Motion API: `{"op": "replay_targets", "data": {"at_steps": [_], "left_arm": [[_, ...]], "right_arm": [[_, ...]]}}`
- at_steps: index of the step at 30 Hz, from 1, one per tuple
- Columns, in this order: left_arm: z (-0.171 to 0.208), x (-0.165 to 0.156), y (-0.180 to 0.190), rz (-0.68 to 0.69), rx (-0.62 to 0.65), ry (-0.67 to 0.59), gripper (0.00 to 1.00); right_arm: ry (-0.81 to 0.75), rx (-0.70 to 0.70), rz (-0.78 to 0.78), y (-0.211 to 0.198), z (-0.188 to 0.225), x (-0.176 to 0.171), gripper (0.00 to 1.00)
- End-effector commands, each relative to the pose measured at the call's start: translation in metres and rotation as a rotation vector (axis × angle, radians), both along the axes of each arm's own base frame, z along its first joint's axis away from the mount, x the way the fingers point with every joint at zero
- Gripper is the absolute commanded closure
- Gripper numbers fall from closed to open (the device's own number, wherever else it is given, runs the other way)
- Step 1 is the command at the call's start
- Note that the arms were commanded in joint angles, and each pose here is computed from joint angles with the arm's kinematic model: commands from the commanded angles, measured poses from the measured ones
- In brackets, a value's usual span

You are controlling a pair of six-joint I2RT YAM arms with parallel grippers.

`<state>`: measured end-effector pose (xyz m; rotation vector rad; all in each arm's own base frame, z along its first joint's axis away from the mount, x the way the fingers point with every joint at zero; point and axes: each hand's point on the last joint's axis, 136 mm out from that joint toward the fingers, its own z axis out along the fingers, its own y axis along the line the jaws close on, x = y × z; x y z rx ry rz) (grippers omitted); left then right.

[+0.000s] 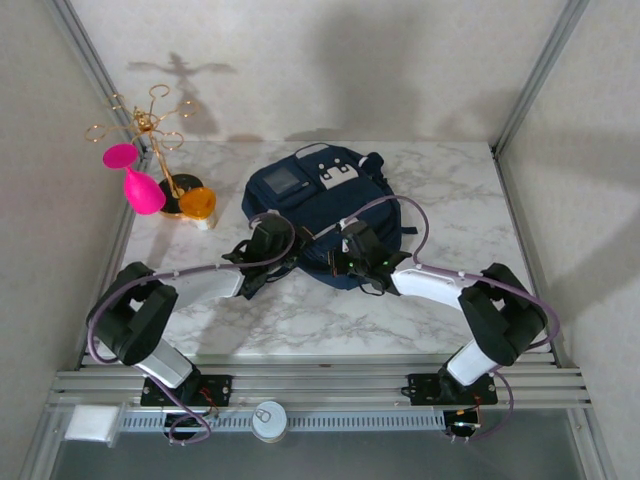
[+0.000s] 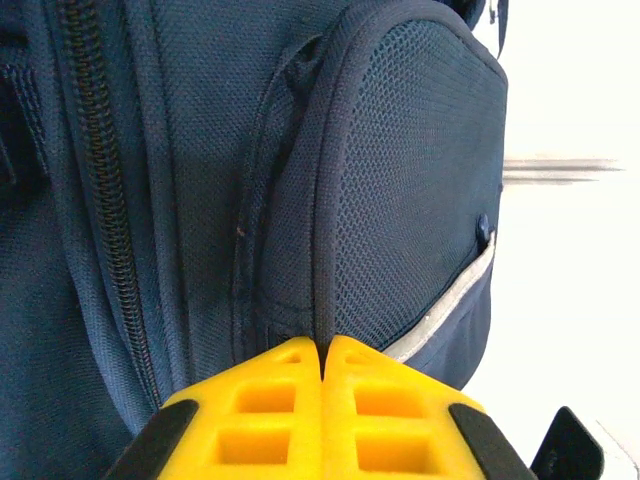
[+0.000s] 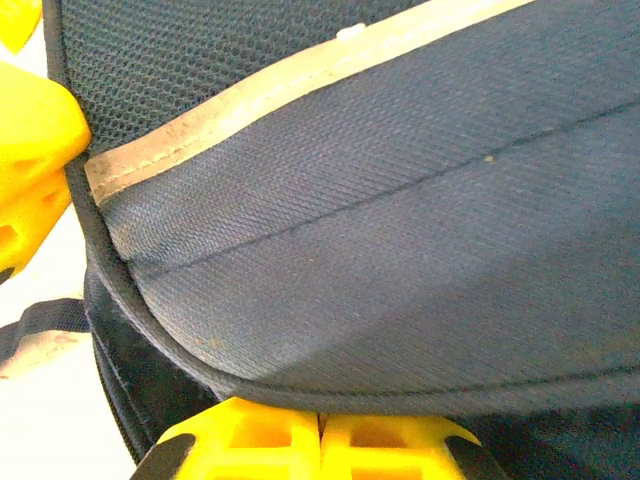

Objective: Pack the student bag
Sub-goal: Zip the student bag at the center of the table.

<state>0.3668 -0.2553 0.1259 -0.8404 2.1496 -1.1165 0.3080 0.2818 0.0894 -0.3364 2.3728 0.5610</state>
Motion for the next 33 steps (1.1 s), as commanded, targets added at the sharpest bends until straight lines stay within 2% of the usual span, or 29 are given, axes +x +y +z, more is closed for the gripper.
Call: {"op": "replay_targets", "data": {"at_steps": [1,8,11,14,16,19,23,26,30,33], "left_arm": [[0.026,0.012,0.035,0.068,0.048,-0.086,1.0],[0.025,0.014,0.075,0.015,0.203,-0.058,1.0],[0.039,0.024,0.089,0.012,0.262,-0.091,1.0],[0.046,0.034,0.094,-0.024,0.284,-0.095,1.0],[0.05,0.033,0.083,-0.062,0.249,-0.109,0.99],[0.05,0.018,0.064,-0.089,0.16,-0.111,0.88],[0.039,-0.017,0.051,-0.044,0.044,-0.093,0.62],[0.025,-0.037,0.043,-0.037,-0.003,-0.049,0.52],[0.026,-0.046,0.02,-0.05,-0.116,-0.056,0.49],[0.027,-0.046,0.003,-0.04,-0.134,-0.048,0.49]], "right_arm": [[0.0,-0.174,-0.148,-0.049,-0.002,0.001,1.0],[0.021,-0.302,-0.296,-0.1,0.008,-0.006,1.0],[0.014,-0.299,-0.25,-0.093,0.014,-0.015,1.0],[0.009,-0.255,-0.145,-0.064,0.021,-0.029,1.0],[0.015,-0.2,-0.079,-0.037,0.027,-0.038,1.0],[0.032,-0.11,-0.033,-0.01,0.033,-0.042,1.0],[0.036,-0.041,0.007,0.01,0.037,-0.041,1.0],[0.033,-0.069,0.001,0.008,0.035,-0.04,1.0],[0.04,-0.074,0.006,0.007,0.031,-0.042,1.0],[0.042,-0.081,0.001,0.005,0.027,-0.043,1.0]]}}
